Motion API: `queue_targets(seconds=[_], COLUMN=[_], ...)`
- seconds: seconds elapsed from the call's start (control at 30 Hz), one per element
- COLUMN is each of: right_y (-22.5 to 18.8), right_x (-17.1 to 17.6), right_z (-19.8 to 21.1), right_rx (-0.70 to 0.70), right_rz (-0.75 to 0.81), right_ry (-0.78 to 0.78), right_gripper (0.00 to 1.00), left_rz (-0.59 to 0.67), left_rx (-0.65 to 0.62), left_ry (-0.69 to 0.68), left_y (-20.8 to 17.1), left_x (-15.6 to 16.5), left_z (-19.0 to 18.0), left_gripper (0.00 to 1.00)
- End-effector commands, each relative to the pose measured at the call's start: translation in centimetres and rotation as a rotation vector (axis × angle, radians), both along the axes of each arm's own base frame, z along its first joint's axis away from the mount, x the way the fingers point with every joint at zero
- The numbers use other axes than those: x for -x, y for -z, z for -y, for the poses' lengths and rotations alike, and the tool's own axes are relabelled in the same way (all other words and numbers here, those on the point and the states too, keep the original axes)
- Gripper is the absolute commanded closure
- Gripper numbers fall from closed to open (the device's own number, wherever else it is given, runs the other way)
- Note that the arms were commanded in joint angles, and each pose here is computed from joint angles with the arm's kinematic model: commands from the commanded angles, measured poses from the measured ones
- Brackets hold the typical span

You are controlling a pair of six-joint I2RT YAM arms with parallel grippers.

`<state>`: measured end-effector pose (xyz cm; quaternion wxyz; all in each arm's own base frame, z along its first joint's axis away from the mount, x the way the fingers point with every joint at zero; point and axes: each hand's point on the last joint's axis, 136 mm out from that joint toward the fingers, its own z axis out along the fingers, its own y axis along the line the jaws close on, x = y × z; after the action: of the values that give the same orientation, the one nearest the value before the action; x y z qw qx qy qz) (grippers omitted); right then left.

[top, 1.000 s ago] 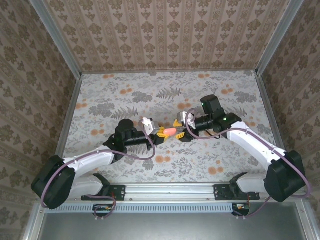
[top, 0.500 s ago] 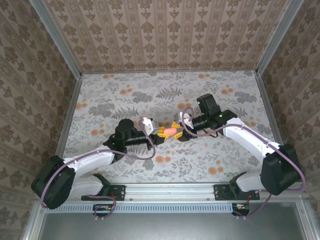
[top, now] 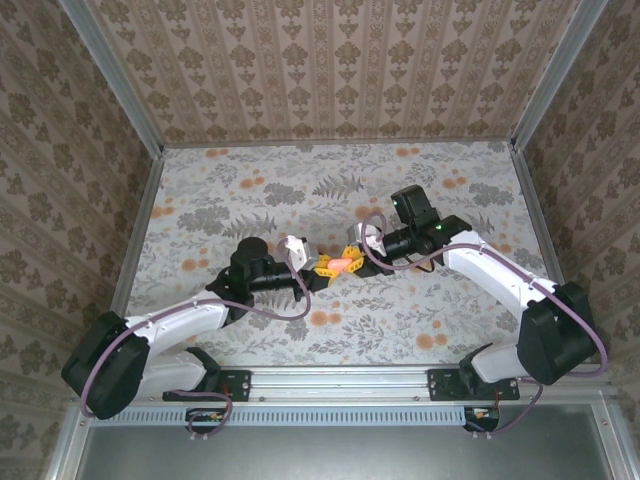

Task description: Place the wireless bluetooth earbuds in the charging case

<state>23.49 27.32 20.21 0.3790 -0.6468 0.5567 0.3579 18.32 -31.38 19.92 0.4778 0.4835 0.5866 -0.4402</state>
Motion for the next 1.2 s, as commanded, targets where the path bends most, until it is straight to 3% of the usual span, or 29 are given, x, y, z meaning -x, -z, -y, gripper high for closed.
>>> queue_targets(seconds=[0.0, 0.13, 0.3, 0.37, 0.6, 0.87, 1.17], right_y=[-0.3, -0.1, 0.9, 1.6, 4.3, 8.4, 12.6], right_x=[0.9, 0.9, 0.0, -0.5, -3.4, -6.3, -7.7], right_z=[-0.2, 0.3, 0.8, 0.9, 0.4, -0.6, -0.5], right_rx=[0.0, 0.037, 0.114, 0.139, 0.244, 0.351, 0.429], right_rz=[-0.011, -0.036, -0.151, -0.209, -0.46, -0.713, -0.861], right_ry=[-0.042, -0.02, 0.055, 0.096, 0.263, 0.403, 0.455], right_gripper=[0.75, 0.74, 0.74, 0.74, 0.74, 0.77, 0.78], left_rz=[0.079, 0.087, 0.09, 0.086, 0.036, -0.109, -0.131], left_rx=[0.053, 0.051, 0.054, 0.053, 0.003, -0.048, -0.057], left_ry=[-0.009, -0.041, -0.166, -0.236, -0.573, -0.92, -0.925], left_y=[-2.5, -2.4, -2.5, -2.5, -2.5, -1.2, -1.4], left_x=[-0.4, -0.7, -2.1, -2.9, -7.0, -10.6, -10.8], left_z=[0.0, -0.4, -2.1, -3.1, -8.0, -14.3, -15.0], left_gripper=[0.69, 0.42, 0.16, 0.0, 0.0, 0.0, 0.0])
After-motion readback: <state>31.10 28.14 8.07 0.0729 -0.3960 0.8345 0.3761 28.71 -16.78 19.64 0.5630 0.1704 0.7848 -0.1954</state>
